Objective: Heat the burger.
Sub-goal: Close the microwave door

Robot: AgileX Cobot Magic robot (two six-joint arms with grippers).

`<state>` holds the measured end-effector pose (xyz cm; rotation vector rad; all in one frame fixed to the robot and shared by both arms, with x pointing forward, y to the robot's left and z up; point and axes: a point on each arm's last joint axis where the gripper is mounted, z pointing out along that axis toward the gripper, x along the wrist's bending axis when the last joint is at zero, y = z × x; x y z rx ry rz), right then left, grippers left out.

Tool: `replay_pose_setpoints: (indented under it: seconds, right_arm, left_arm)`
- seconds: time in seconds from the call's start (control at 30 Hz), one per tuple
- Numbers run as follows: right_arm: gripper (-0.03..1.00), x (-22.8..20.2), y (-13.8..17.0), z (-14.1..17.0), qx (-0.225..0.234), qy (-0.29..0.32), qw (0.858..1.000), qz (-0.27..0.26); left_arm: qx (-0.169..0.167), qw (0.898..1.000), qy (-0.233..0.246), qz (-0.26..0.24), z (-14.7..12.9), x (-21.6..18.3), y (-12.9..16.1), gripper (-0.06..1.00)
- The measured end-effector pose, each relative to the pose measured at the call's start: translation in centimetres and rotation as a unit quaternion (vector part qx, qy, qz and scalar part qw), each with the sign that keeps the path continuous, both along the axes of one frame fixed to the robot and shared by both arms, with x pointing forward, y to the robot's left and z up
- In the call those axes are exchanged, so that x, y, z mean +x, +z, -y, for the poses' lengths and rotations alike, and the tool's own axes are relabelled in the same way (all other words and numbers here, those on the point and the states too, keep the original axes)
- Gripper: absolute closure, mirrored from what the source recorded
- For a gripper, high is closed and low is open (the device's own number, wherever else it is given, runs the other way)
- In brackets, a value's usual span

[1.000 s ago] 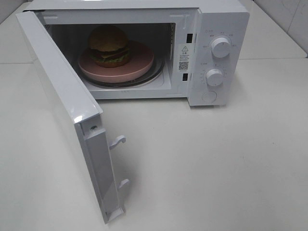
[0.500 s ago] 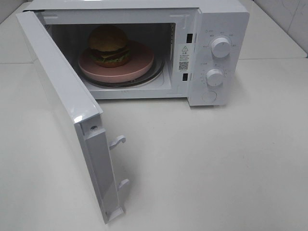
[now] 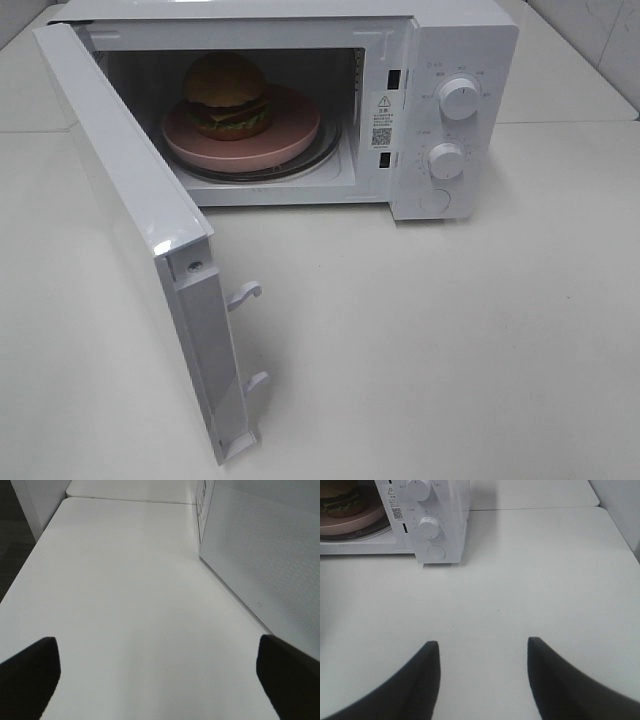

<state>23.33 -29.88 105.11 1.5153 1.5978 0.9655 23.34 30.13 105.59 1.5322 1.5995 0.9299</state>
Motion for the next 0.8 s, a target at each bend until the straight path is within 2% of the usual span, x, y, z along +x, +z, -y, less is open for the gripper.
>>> replay_pose_setpoints:
  seconds: [0.17, 0.23, 0.33, 0.4, 0.43, 0.47, 0.5, 0.53, 0.57, 0.6, 0.63, 0.73, 0.8]
  right_arm:
    - [0.42, 0.0, 0.0, 0.0, 0.0, 0.0, 1.0, 0.0]
    - [0.42, 0.0, 0.0, 0.0, 0.0, 0.0, 1.0, 0.0]
    - [0.42, 0.0, 0.0, 0.0, 0.0, 0.0, 1.0, 0.0]
    - [0.42, 0.0, 0.0, 0.0, 0.0, 0.0, 1.0, 0.0]
    - [0.42, 0.0, 0.0, 0.0, 0.0, 0.0, 1.0, 0.0]
    - [0.42, 0.0, 0.0, 0.0, 0.0, 0.0, 1.0, 0.0]
    - [0.42, 0.0, 0.0, 0.0, 0.0, 0.0, 1.0, 0.0]
    - [0.42, 0.0, 0.0, 0.0, 0.0, 0.0, 1.0, 0.0]
    - [0.42, 0.0, 0.0, 0.0, 0.0, 0.0, 1.0, 0.0]
    - [0.42, 0.0, 0.0, 0.0, 0.0, 0.0, 1.0, 0.0]
    - [0.42, 0.0, 0.0, 0.0, 0.0, 0.0, 1.0, 0.0]
    - [0.42, 0.0, 0.0, 0.0, 0.0, 0.0, 1.0, 0.0]
    - [0.42, 0.0, 0.0, 0.0, 0.0, 0.0, 1.0, 0.0]
  left_arm:
    - [0.003, 1.0, -0.005, -0.025, -0.1, 0.9, 0.1, -0.04]
    - [0.004, 1.0, -0.006, -0.02, -0.1, 1.1, 0.4, -0.04]
    - [0.007, 1.0, -0.006, 0.011, -0.1, 1.7, 1.3, 0.01]
    - [0.008, 0.999, -0.006, 0.037, -0.1, 2.8, 2.1, 0.18]
    - [0.008, 0.999, -0.006, 0.037, -0.1, 2.8, 2.1, 0.18]
    - [0.008, 0.999, -0.006, 0.051, -0.1, 3.6, 2.5, 0.38]
    - [0.008, 0.999, -0.006, 0.051, -0.1, 3.6, 2.5, 0.38]
    - [0.008, 0.998, -0.007, 0.059, -0.1, 4.7, 2.9, 0.6]
    - [0.008, 0.998, -0.007, 0.063, -0.1, 5.3, 3.0, 0.7]
    - [0.008, 0.998, -0.007, 0.063, -0.1, 5.3, 3.0, 0.7]
    - [0.009, 0.997, -0.008, 0.081, -0.1, 6.5, 3.2, 0.87]
    - [0.008, 0.996, -0.009, 0.091, -0.1, 8.4, 2.6, 0.94]
    - [0.007, 0.995, -0.009, 0.101, -0.1, 8.9, 2.4, 0.94]
